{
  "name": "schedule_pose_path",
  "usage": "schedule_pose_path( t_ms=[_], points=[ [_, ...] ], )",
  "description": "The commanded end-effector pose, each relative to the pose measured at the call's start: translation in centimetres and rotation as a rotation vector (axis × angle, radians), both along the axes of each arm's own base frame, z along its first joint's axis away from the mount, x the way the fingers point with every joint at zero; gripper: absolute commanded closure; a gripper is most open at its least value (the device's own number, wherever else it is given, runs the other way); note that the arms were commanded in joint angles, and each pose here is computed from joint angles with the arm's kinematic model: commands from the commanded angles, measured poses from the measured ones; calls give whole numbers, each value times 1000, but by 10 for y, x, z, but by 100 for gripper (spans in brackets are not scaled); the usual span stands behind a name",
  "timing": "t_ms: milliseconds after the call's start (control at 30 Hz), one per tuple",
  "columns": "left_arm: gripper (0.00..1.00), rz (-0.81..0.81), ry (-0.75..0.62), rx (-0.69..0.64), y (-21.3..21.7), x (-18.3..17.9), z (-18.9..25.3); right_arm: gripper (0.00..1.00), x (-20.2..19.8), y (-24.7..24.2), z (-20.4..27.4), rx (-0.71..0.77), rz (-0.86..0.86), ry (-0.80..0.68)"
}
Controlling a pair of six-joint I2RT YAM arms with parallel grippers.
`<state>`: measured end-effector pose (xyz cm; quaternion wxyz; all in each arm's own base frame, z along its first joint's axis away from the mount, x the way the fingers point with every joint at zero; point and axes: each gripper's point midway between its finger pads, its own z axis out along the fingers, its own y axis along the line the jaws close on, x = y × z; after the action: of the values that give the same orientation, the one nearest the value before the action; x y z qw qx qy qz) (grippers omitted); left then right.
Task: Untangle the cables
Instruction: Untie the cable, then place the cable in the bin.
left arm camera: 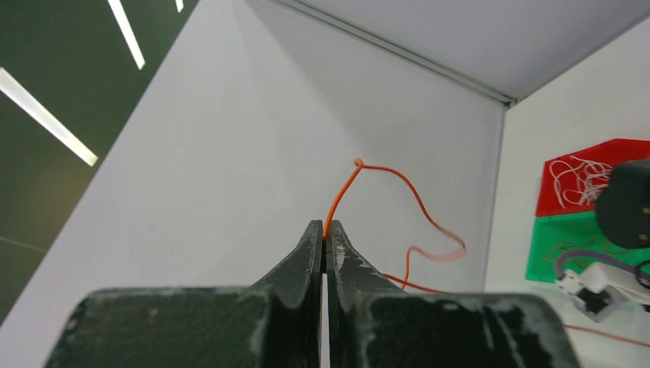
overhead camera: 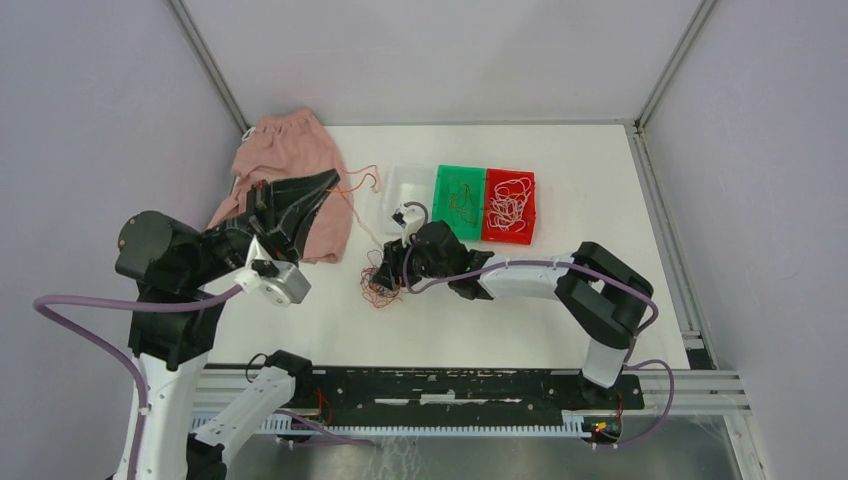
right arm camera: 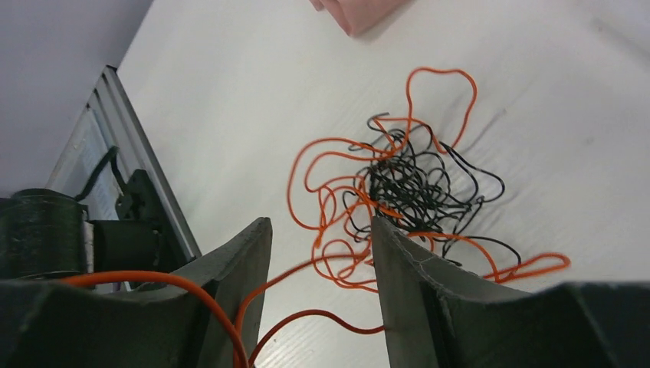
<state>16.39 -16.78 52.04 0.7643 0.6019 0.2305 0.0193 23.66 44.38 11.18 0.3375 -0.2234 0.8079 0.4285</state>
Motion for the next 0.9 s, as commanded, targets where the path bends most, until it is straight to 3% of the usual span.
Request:
schedule_pose_path(
  t_ms=[0,433,567,700,867],
  points=[
    [97,61,-207,-63,11,-5,60,44,7,-4,-17,4,-54,-7],
    [97,200,-526,-232,35,-7,168,40,1,-15,-30,-13,-50,-10],
    [97,161,-460,-254,33,-9,169,37,-7,-10,14,97,-9,-36],
    [97,97,-342,-190,20,-6,130,32,-17,-12,90,204,51,-135],
    [97,-10,-176,-122,4,-11,74,28,-36,-29,164,237,151,-291]
  ],
)
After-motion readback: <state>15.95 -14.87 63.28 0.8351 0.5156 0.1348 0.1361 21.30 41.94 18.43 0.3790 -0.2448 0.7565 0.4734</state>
